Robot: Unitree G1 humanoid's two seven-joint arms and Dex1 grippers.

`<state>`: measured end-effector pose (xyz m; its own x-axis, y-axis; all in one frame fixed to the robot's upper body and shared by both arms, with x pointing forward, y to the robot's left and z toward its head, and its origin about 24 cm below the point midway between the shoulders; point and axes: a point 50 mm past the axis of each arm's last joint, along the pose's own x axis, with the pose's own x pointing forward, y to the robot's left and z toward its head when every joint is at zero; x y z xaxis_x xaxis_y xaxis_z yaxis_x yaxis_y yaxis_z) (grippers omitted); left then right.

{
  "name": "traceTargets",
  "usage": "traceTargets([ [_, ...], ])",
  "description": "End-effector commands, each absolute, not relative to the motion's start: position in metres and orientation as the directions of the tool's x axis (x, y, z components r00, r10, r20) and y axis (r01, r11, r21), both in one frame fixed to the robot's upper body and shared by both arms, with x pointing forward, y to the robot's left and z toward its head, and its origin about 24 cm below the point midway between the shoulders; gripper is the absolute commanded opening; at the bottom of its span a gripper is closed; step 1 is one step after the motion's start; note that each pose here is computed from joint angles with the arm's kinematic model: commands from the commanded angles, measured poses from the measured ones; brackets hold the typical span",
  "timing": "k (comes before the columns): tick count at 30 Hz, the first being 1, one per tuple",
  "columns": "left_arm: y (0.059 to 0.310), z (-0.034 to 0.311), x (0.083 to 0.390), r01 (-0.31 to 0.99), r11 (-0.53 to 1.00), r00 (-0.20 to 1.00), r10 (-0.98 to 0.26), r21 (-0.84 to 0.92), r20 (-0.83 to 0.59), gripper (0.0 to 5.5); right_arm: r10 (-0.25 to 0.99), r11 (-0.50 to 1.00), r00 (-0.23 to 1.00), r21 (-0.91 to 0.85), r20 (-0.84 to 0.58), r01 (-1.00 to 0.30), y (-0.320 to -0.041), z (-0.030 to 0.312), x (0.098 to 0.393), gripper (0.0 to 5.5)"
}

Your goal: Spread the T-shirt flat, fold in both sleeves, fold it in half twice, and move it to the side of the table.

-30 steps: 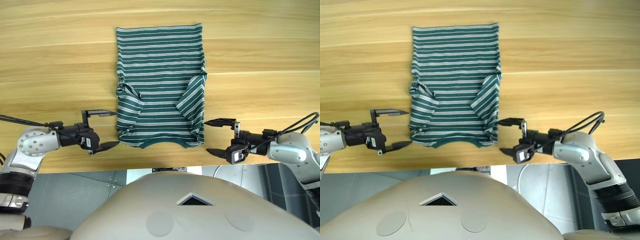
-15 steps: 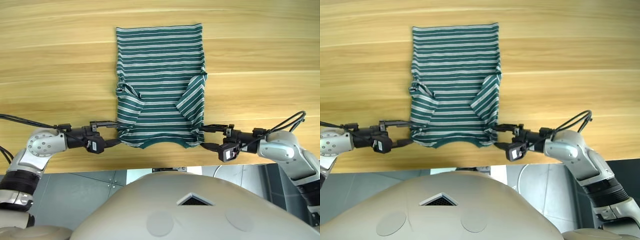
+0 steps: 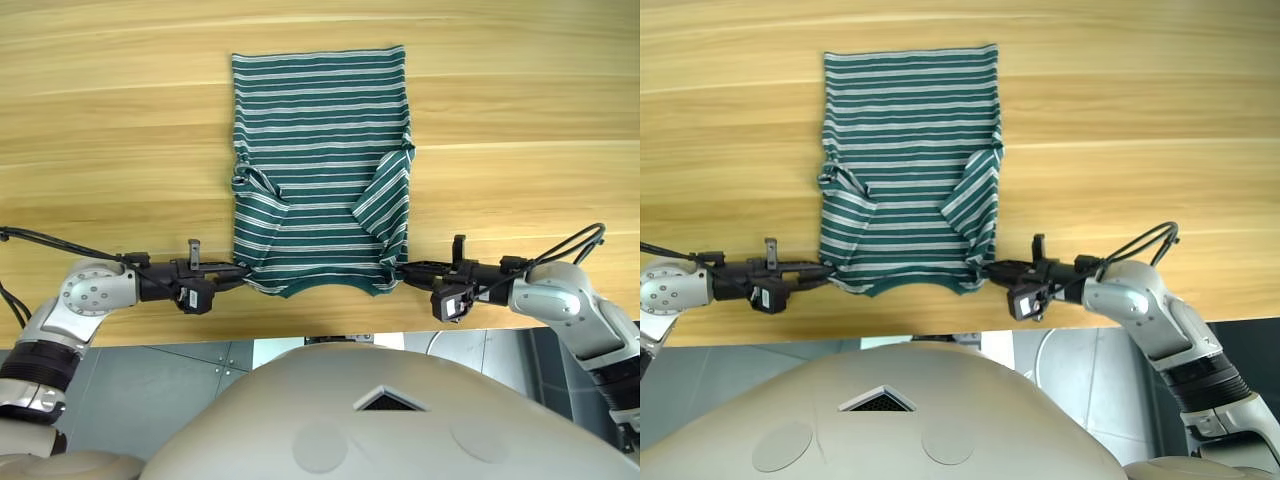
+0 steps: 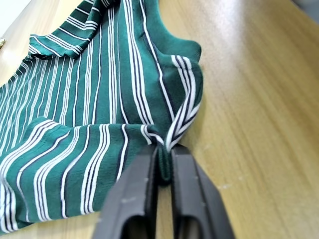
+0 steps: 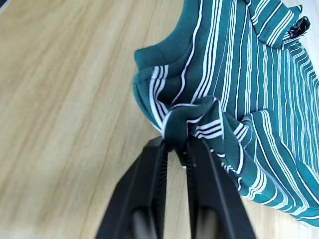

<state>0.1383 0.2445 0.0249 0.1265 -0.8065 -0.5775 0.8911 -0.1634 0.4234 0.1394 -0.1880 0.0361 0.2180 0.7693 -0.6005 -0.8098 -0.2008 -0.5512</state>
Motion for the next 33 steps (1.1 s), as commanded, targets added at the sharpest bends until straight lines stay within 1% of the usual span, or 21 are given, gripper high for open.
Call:
traceTargets([
  [1,0.246,0.023,0.137,0.897,-0.203,0.091,-0.785,0.393,-0.612,0.0,0.763,-0.217,0.204,-0.54,-0.613,-0.813,-0.188,0.034,0.138,0.0],
  [7,0.242,0.031,0.138,0.886,-0.207,0.081,-0.813,0.416,-0.577,0.0,0.774,-0.228,0.185,-0.538,-0.606,-0.812,-0.189,0.038,0.135,0.0],
  [11,0.237,0.05,0.138,0.861,-0.186,0.087,-0.863,0.473,-0.498,0.0,0.792,-0.223,0.186,-0.558,-0.582,-0.799,-0.193,0.051,0.133,0.0],
  [15,0.235,0.073,0.135,0.832,-0.146,0.104,-0.907,0.536,-0.409,0.0,0.806,-0.197,0.213,-0.591,-0.552,-0.782,-0.204,0.07,0.133,0.0],
  [20,0.238,0.087,0.128,0.818,-0.13,0.12,-0.914,0.561,-0.387,0.0,0.805,-0.178,0.24,-0.605,-0.543,-0.776,-0.219,0.086,0.125,0.0],
  [26,0.239,0.087,0.113,0.832,-0.119,0.123,-0.913,0.542,-0.388,0.0,0.822,-0.171,0.231,-0.613,-0.52,-0.771,-0.226,0.106,0.111,0.0],
  [30,0.236,0.087,0.106,0.836,-0.103,0.134,-0.914,0.539,-0.383,0.0,0.859,-0.179,0.181,-0.612,-0.479,-0.771,-0.224,0.118,0.097,0.0],
  [33,0.232,0.091,0.101,0.837,-0.096,0.121,-0.928,0.538,-0.354,0.0,0.876,-0.18,0.157,-0.611,-0.456,-0.771,-0.223,0.125,0.092,0.0],
])
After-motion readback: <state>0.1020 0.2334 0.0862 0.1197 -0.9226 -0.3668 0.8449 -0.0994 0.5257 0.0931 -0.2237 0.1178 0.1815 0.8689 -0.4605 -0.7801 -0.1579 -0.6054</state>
